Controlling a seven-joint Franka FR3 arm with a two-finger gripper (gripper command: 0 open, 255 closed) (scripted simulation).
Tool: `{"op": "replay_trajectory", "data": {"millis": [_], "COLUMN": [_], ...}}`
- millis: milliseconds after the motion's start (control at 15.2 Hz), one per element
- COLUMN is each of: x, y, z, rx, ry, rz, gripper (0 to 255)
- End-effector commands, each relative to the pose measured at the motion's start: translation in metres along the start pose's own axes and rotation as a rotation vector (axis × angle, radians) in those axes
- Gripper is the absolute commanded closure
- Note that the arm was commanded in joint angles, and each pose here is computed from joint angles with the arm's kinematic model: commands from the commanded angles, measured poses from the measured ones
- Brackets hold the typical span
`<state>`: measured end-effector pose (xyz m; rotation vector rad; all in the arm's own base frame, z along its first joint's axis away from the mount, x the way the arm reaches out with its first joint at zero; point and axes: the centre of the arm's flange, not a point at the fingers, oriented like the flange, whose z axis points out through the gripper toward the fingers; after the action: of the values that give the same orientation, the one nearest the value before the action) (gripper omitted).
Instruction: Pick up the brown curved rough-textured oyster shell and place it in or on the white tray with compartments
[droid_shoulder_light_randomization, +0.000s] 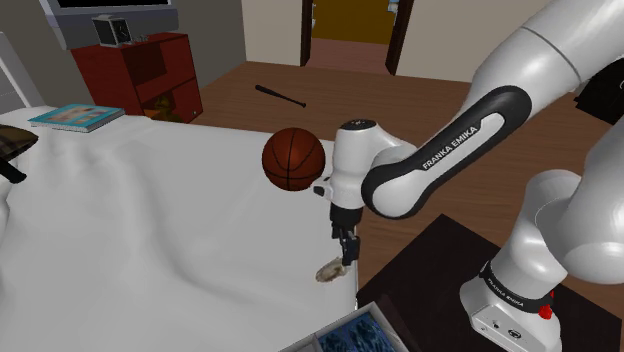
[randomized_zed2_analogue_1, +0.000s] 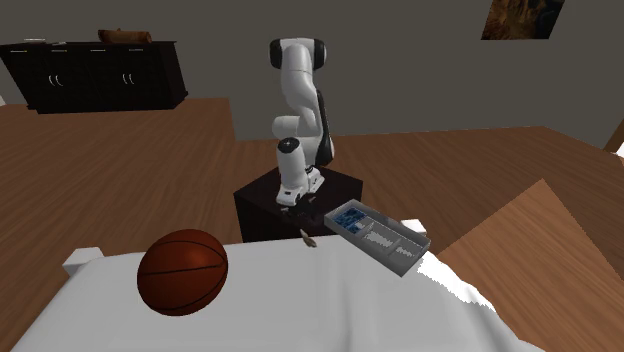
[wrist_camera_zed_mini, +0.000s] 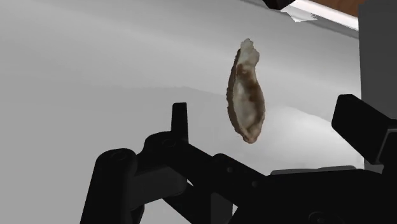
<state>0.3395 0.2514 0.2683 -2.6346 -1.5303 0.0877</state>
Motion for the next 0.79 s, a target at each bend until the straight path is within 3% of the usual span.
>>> {"op": "replay_trajectory", "data": {"millis": [0, 132, 726], "x": [0.007, 0.011, 0.01], "y": [-0.011, -0.019, -0.02], "z": [0.022, 0.035, 0.075], "rx": [0.007, 0.011, 0.011], "ry": [-0.012, -0.02, -0.02], "rz": [-0.076, -0.122, -0.122], "gripper": [0, 0, 0]}}
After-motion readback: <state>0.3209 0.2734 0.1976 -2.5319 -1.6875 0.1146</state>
